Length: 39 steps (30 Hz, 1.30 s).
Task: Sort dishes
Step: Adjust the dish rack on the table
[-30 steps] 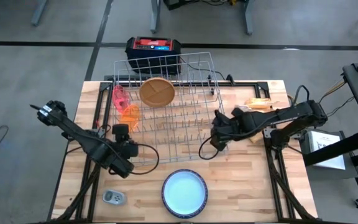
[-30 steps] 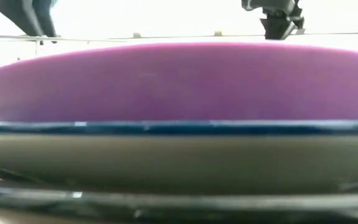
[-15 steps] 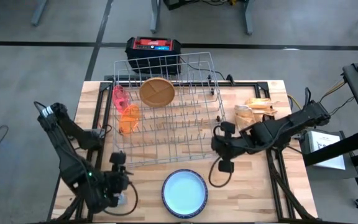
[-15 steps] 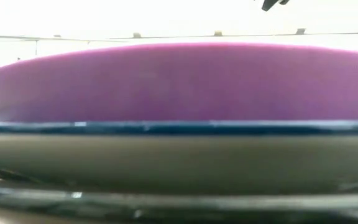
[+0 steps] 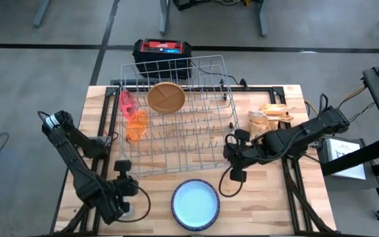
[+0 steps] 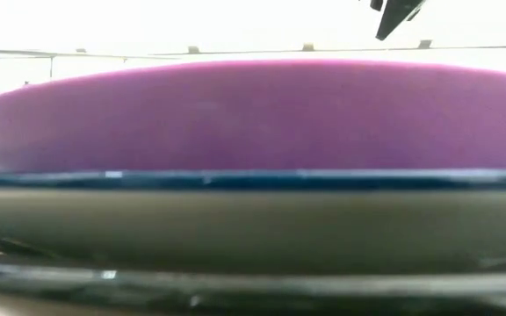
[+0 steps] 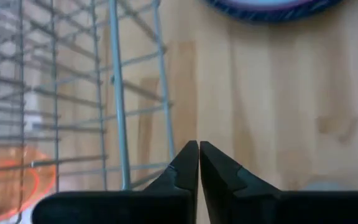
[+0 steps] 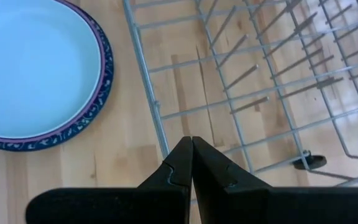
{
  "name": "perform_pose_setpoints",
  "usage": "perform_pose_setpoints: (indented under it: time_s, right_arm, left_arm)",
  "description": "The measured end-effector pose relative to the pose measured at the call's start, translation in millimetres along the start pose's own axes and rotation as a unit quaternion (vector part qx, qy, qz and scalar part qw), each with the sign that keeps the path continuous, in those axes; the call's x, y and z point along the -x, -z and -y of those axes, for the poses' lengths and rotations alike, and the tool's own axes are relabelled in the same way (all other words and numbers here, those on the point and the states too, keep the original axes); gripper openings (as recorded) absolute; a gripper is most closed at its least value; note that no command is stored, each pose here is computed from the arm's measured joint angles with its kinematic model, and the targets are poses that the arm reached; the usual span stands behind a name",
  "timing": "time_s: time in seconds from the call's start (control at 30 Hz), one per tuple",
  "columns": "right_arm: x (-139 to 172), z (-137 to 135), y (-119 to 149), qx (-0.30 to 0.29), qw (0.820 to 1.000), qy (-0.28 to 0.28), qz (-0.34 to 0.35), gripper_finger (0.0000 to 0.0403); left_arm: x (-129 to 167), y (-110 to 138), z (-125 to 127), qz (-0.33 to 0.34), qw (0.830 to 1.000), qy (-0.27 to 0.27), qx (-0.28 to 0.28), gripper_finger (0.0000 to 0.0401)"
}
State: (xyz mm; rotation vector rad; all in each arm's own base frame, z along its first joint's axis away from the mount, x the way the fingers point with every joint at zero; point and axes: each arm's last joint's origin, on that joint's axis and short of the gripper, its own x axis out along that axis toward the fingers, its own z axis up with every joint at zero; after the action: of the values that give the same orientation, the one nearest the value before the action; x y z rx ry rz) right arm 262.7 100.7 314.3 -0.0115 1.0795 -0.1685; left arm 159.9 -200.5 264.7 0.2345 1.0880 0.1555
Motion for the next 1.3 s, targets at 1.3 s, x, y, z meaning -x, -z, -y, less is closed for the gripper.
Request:
perform_pose_setpoints:
  time_s: [1.3]
  right_arm:
    - [-35.8,-0.5,18.3,-0.081,0.995,-0.040,-0.046,0.0000]
  left_arm:
    - [-8.0,6.1,-23.3,-0.021,0.998,-0.055,0.037,0.0000]
